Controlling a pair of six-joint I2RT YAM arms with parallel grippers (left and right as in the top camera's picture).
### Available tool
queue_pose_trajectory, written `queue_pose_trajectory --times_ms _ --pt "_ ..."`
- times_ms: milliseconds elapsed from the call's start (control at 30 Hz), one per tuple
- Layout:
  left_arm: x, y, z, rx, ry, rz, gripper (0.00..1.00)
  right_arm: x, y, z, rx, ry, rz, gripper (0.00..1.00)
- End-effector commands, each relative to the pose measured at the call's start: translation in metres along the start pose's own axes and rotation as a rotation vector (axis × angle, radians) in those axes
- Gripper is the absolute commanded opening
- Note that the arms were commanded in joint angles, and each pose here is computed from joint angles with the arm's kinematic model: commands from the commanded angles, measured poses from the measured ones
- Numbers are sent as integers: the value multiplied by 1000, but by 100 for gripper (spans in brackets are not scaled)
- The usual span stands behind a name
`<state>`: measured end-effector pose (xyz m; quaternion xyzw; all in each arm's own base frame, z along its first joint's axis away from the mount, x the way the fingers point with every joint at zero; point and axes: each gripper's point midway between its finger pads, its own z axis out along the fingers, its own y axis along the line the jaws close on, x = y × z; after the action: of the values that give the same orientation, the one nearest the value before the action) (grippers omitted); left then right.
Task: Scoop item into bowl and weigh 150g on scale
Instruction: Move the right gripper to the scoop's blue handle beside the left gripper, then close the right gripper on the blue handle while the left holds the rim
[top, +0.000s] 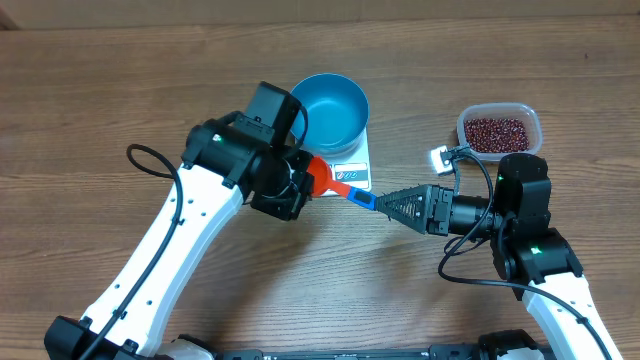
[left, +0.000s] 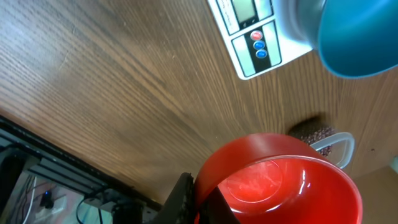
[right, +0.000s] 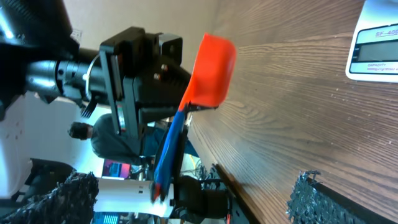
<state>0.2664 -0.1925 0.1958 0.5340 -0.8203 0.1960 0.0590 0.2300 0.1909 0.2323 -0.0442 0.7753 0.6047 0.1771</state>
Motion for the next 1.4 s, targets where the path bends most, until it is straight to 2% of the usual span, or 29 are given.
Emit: queue_pose_trajectory --times_ms 0,100,333,733,967,1033,1100,1267,1367 --pt "8 -4 -8 34 -16 -22 4 -6 4 1 6 -18 16 100" --pt "16 -3 -5 30 -18 -38 4 -8 6 1 -1 -24 96 100" --pt "29 -12 -2 74 -19 9 4 -10 12 0 -22 -22 128 100" --pt "32 -14 0 93 -55 -38 4 -6 19 7 -38 -4 88 100" --pt "40 -11 0 76 -5 -96 4 -13 17 8 -18 -42 62 97" --pt "42 -10 0 72 6 -100 4 -13 17 8 -18 -42 62 95" --pt "43 -10 0 71 8 -104 4 -13 17 8 -18 -42 62 87" --pt "43 -10 1 71 8 -111 5 -13 17 8 -18 -42 62 74" --pt "43 -10 1 71 8 -110 4 -13 17 8 -18 -42 62 62"
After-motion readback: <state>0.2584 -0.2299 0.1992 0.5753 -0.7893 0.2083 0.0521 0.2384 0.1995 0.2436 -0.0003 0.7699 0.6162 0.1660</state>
